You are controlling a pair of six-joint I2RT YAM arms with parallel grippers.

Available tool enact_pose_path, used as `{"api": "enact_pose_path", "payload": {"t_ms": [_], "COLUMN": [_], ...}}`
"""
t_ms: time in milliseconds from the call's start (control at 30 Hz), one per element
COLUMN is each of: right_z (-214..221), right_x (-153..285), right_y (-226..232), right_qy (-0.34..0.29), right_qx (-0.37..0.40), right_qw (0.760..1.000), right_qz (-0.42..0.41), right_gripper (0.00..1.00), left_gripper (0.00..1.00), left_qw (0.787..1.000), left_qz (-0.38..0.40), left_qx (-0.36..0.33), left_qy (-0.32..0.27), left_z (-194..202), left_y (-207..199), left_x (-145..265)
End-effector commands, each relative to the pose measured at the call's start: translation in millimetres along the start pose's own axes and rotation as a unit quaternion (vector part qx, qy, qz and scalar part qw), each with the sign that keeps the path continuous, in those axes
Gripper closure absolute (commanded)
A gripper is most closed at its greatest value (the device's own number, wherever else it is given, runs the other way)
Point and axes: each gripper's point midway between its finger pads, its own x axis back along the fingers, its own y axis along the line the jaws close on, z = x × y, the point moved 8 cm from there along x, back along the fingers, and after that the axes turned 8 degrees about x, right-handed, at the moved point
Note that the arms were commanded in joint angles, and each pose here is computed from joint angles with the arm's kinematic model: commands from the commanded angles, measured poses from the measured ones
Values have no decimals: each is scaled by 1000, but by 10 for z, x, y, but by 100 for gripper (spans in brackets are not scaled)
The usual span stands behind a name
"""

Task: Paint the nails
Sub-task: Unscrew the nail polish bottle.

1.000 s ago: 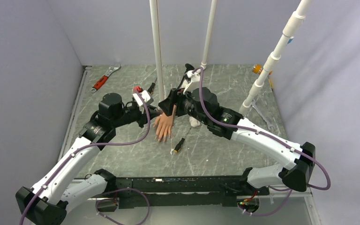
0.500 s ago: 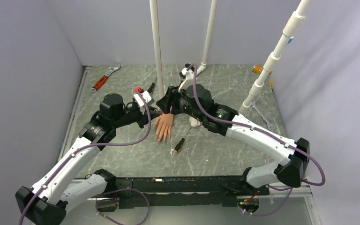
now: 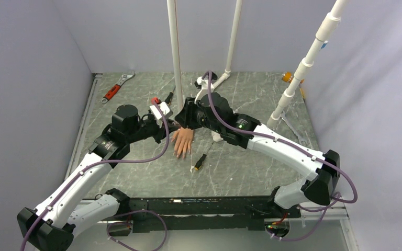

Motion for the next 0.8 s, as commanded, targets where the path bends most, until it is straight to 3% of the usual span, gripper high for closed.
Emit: {"api": "enact_pose_path", "payload": {"t_ms": [0,167,367,767], "right_z": [-142,-115,-74,7], "right_x": [57,37,40,264], "right_y": [105,100,80,150], "right_qy": [-13,-3,6,7], "right_qx": [-10,-7,0,71], "right_qw": [1000,1000,1000,990], "right_qz": [-18,-16,-15,-119], "right_gripper": [66,69,99,100], "left_gripper": [100,100,100,100], "left_qw": [999,999,999,996], "left_qz": [-3,-1,1,72], "left_qx": [-23,-23,-24,-43], "left_qy": [-34,-32,-32,-38], "left_z": [-225,-224,-225,-232], "left_y": [-26,-29,-37,-179], "left_x": [67,64,65,97]}}
